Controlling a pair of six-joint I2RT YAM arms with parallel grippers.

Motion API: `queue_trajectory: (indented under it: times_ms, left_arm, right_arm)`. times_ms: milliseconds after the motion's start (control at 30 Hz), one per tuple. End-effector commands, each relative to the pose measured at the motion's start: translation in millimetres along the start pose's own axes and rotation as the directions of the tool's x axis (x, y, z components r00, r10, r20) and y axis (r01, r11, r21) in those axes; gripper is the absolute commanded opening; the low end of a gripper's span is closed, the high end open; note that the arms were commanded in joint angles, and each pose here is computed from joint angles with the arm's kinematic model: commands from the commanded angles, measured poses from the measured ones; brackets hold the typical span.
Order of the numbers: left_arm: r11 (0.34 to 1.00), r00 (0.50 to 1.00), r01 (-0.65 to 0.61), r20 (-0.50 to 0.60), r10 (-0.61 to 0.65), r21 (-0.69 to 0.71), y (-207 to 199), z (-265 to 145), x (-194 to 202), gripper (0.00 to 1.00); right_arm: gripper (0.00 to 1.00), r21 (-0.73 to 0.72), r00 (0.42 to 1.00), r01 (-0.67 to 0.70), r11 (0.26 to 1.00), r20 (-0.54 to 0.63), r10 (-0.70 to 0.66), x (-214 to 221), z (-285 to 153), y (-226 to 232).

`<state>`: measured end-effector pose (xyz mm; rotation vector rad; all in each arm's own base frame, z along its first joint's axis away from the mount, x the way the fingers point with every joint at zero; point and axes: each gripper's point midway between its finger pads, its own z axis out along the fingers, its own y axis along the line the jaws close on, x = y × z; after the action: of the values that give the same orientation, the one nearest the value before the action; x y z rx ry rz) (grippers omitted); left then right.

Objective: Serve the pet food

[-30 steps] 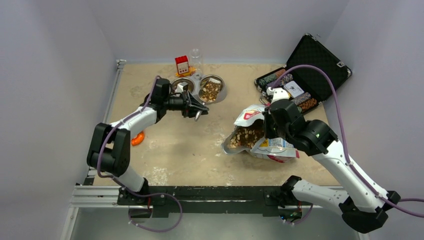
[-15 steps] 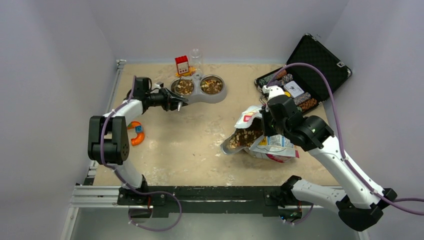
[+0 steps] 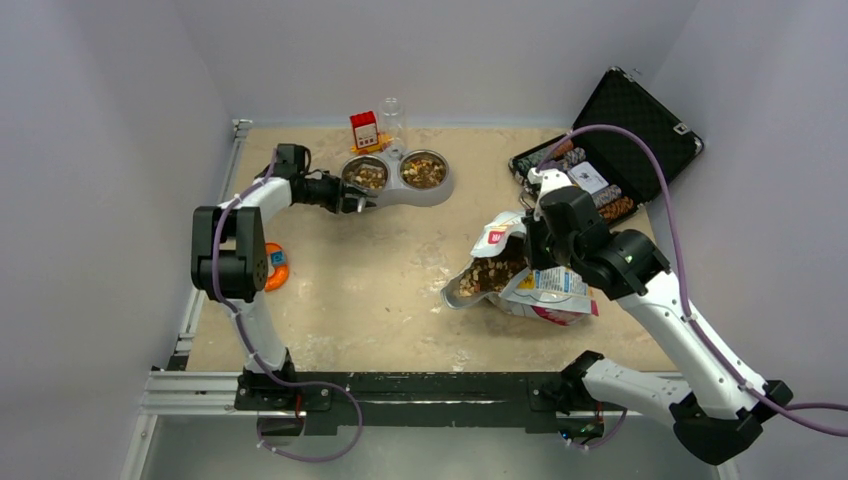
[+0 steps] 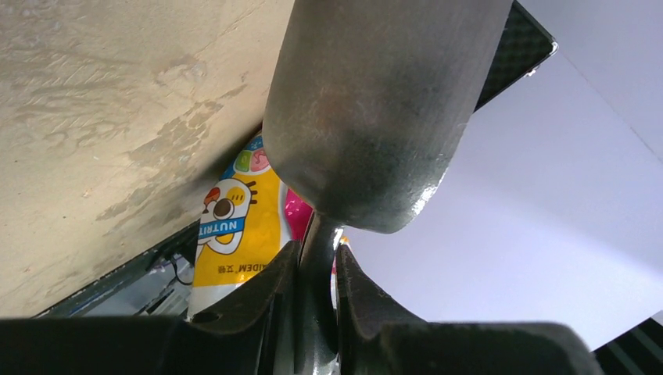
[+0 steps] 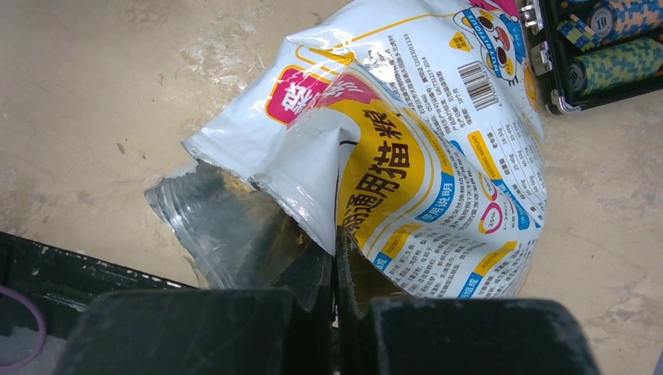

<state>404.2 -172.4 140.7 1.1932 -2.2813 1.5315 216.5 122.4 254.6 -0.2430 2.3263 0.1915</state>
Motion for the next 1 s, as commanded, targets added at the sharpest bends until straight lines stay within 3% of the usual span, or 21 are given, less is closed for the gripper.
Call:
queue_trajectory:
  times_ms: [0, 467, 967]
  left_arm:
    - [0.999, 1.000, 0.030, -0.008, -0.030, -0.016, -14, -5, -1, 0.00]
    - [0.942, 0.949, 0.316, 0.022, -0.316, -0.114, -24, -13, 5, 0.00]
    - [0.850, 0.853, 0.522, 0.031, -0.521, -0.076, -70, -17, 1, 0.00]
  right_arm:
    - [0.00, -0.003, 0.992, -0.038, 0.999, 0.122, 0.038, -35, 1, 1]
    - [0.00, -0.002, 0.989, -0.067, 0.998, 0.133, 0.066, -46, 9, 1]
    - [0.00, 0.012, 0.988, -0.085, 0.996, 0.134, 0.083, -50, 16, -5]
